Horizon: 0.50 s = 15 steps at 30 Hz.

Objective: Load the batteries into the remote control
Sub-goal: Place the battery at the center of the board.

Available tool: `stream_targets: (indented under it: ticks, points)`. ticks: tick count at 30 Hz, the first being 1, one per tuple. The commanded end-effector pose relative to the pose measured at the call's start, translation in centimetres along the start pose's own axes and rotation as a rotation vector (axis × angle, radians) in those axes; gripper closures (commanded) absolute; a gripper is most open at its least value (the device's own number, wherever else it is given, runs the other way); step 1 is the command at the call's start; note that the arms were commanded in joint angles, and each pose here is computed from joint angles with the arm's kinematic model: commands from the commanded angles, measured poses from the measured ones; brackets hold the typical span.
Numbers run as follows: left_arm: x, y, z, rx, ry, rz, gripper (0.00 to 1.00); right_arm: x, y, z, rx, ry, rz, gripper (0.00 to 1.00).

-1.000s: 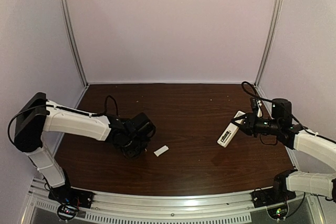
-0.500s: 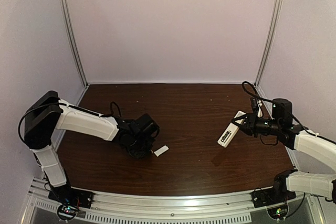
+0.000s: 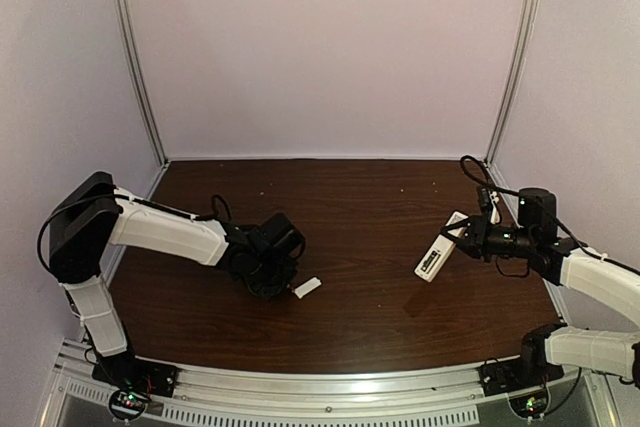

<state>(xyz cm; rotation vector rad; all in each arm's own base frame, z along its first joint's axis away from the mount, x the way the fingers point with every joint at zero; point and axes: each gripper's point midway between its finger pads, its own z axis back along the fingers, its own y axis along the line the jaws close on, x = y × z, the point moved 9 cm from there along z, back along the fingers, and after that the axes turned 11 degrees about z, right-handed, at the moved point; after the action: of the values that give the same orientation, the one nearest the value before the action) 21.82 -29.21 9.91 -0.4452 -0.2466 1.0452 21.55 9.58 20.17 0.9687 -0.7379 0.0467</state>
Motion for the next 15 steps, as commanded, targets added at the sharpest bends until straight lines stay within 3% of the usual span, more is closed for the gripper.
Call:
stream_targets:
  ticks: [1,8,15]
  points:
    - [0.4,0.6,-0.3,0.044,-0.013,0.0,0.7,0.7,0.5,0.3,0.013,-0.022,0.031,1.0]
    - [0.8,0.0,1.1,-0.012,-0.024,-0.065,0.56,0.7,0.6,0.3,0.015,-0.022,0.037,1.0]
    - [1.8,-0.5,3.4,-0.083,-0.07,-0.212,0.52,0.9,0.7,0.3,0.016,-0.023,0.04,1.0]
